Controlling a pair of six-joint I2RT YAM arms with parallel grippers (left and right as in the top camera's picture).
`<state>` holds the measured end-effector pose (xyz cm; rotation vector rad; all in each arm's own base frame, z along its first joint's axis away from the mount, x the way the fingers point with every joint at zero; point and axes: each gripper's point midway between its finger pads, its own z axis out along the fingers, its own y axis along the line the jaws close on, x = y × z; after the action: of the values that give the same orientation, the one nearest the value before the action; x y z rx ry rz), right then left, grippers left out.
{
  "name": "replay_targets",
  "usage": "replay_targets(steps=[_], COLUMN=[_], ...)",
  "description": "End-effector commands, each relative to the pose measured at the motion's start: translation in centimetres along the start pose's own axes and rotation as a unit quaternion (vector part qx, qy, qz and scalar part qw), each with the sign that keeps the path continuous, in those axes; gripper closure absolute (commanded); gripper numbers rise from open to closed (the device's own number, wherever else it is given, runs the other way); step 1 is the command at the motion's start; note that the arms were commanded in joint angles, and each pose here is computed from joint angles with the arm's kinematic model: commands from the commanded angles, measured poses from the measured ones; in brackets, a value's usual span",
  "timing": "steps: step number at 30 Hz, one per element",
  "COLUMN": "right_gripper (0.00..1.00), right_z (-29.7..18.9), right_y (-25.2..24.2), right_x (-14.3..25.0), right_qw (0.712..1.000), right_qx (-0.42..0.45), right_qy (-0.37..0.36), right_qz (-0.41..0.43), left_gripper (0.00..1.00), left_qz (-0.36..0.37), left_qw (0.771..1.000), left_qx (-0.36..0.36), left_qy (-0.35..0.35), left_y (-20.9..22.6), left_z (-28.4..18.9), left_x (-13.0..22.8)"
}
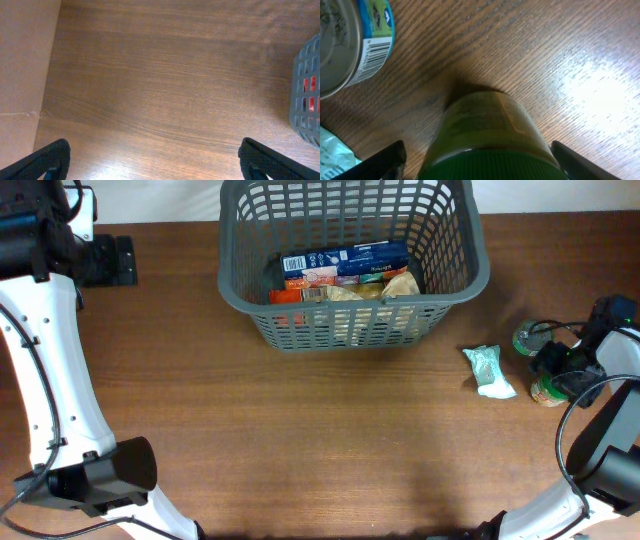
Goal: Pack container
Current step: 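Lower the right gripper onto the green-lidded jar and grasp it, then lift the jar and carry it over the basket with the right gripper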
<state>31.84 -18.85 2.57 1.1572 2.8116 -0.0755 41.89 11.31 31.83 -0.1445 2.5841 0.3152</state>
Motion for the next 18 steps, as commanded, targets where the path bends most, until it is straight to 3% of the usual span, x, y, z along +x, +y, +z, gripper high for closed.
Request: replay_targets(steps=[1, 3, 9, 18], right_gripper=[0.2, 0.3, 0.42, 0.42], right_z=[0.4, 0.4, 0.4, -2.8], right_y=[-0.1, -0.1, -0.2, 0.0], right_x=[0.5, 0.6, 0.9, -0.5], right_qw=[1.0, 1.0, 1.0, 1.0], right_qx=[0.002, 0.002, 0.004, -0.002], right_qy=[0.009, 0.011, 0.018, -0.004], right_qz=[0.005, 0.005, 0.005, 0.018], left_gripper=[0.01, 0.01, 0.01, 0.01], left_qz=[-0.007, -0.007, -0.007, -0.007], left_qw=[1.0, 1.0, 1.0, 1.0], left_qx=[0.002, 0.002, 0.002, 0.002], left_qy=[-0.001, -0.001, -0.001, -0.001], left_y=[0.1, 0.1, 0.1, 0.1], left_z=[-0.2, -0.2, -0.2, -0.2], left_x=[0.1, 0.1, 0.1, 0.1])
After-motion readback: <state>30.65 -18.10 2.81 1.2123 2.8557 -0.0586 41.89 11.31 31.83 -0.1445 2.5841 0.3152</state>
